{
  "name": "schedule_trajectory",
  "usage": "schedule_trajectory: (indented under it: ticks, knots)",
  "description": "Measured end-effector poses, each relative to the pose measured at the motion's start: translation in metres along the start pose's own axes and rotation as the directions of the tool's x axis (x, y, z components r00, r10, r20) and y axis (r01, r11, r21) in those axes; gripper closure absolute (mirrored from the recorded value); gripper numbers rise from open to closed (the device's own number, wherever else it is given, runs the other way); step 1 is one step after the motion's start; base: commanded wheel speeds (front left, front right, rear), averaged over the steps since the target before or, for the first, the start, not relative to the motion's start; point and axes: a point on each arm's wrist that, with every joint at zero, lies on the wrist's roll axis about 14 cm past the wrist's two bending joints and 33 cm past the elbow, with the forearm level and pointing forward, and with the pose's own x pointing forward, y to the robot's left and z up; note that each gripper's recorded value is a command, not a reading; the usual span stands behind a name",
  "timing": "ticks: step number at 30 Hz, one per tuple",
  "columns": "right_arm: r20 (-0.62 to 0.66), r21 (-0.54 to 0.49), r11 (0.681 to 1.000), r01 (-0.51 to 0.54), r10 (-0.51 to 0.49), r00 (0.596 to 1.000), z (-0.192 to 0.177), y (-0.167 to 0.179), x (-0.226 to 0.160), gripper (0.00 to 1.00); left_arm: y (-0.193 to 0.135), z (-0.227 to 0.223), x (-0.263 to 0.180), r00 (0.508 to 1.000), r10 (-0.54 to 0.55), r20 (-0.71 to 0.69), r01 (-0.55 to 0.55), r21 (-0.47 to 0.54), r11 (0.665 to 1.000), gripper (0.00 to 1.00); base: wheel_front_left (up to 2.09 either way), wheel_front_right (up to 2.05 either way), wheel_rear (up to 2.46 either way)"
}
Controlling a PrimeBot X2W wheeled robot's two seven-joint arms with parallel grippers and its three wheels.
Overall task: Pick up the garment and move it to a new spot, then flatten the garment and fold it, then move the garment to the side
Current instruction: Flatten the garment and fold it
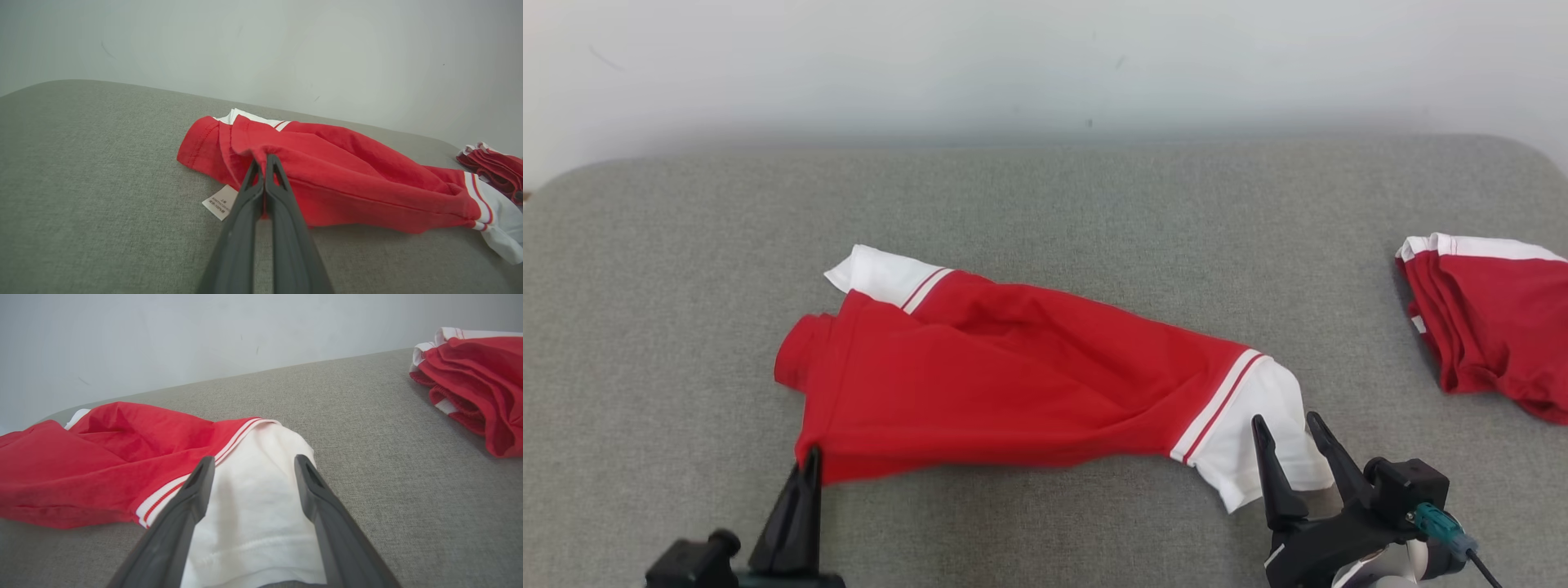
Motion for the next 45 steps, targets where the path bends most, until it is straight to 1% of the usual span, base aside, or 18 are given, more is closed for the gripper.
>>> schedule_trajectory:
  ticks: [9, 10, 11, 12, 13, 17, 21, 23, 26, 27, 29, 32, 37, 41, 45]
  knots:
    - [0.013, -0.017, 1.000, 0.004, -0.004, 1.000, 0.006, -0.002, -0.011, 0.00, 0.015, -0.033, -0.032, 0.991, 0.063, -0.117, -0.066, -0.028, 0.997, 1.00, 0.00, 0.00, 0.00]
    - [0.015, -0.019, 1.000, 0.005, -0.005, 1.000, 0.006, -0.002, -0.011, 0.00, 0.018, -0.038, -0.035, 0.988, 0.072, -0.134, -0.078, -0.038, 0.996, 0.90, 0.00, 0.00, 0.00]
    - [0.015, -0.020, 1.000, 0.006, -0.006, 1.000, 0.006, -0.003, -0.012, 0.00, 0.019, -0.042, -0.037, 0.986, 0.077, -0.146, -0.083, -0.037, 0.996, 0.84, 0.00, 0.00, 0.00]
    - [0.014, -0.021, 1.000, 0.006, -0.006, 1.000, 0.006, -0.003, -0.012, 0.00, 0.021, -0.047, -0.039, 0.983, 0.085, -0.164, -0.093, -0.037, 0.995, 0.46, 0.00, 0.00, 0.00]
    - [0.014, -0.022, 1.000, 0.007, -0.006, 1.000, 0.006, -0.004, -0.011, 0.00, 0.025, -0.054, -0.043, 0.977, 0.098, -0.189, -0.107, -0.039, 0.993, 0.00, 0.00, 0.00, 0.00]
    - [0.013, -0.025, 1.000, 0.002, -0.001, 1.000, 0.006, -0.003, -0.010, 0.00, 0.035, -0.071, -0.054, 0.960, 0.134, -0.246, -0.147, -0.037, 0.988, 0.00, 0.00, 0.00, 0.00]
    - [0.032, -0.036, 0.999, -0.012, 0.013, 0.999, 0.014, -0.002, -0.005, 0.00, 0.040, -0.070, -0.055, 0.957, 0.158, -0.244, -0.170, -0.030, 0.985, 0.00, 0.00, 0.00, 0.00]
    - [0.042, -0.049, 0.998, -0.030, 0.032, 0.999, 0.018, 0.001, 0.000, 0.00, 0.039, -0.066, -0.054, 0.959, 0.163, -0.231, -0.174, -0.029, 0.984, 0.00, 0.00, 0.00, 0.00]
    - [0.056, -0.095, 0.992, -0.080, 0.085, 0.995, 0.028, 0.009, 0.012, 0.00, 0.036, -0.059, -0.052, 0.966, 0.154, -0.208, -0.163, -0.029, 0.986, 0.00, 0.00, 0.00, 0.00]
    - [0.056, -0.095, 0.992, -0.080, 0.085, 0.995, 0.028, 0.009, 0.012, 0.00, 0.036, -0.059, -0.052, 0.966, 0.154, -0.208, -0.163, -0.029, 0.986, 0.00, 0.00, 0.00, 0.00]
    - [0.060, -0.132, 0.984, -0.118, 0.127, 0.990, 0.035, 0.014, 0.023, 0.00, 0.030, -0.056, -0.049, 0.971, 0.136, -0.196, -0.145, -0.031, 0.989, 0.00, 0.00, 0.00, 0.00]
    - [0.032, -0.186, 0.965, -0.183, 0.192, 0.981, 0.036, 0.021, 0.040, 0.00, 0.020, -0.051, -0.045, 0.978, 0.104, -0.179, -0.112, -0.033, 0.993, 0.00, 0.00, 0.00, 0.00]
    - [-0.040, -0.251, 0.927, -0.277, 0.277, 0.960, 0.031, 0.030, 0.071, 0.00, 0.018, -0.039, -0.040, 0.985, 0.099, -0.142, -0.105, -0.032, 0.994, 0.00, 0.00, 0.00, 0.00]
    - [-0.102, -0.263, 0.898, -0.352, 0.337, 0.936, 0.020, 0.043, 0.092, 0.00, 0.025, -0.033, -0.043, 0.984, 0.127, -0.128, -0.132, -0.026, 0.991, 0.00, 0.00, 0.00, 0.00]
    - [-0.181, -0.266, 0.856, -0.444, 0.408, 0.895, 0.002, 0.061, 0.107, 0.00, 0.038, -0.033, -0.052, 0.975, 0.177, -0.131, -0.181, -0.016, 0.983, 0.00, 0.00, 0.00, 0.00]
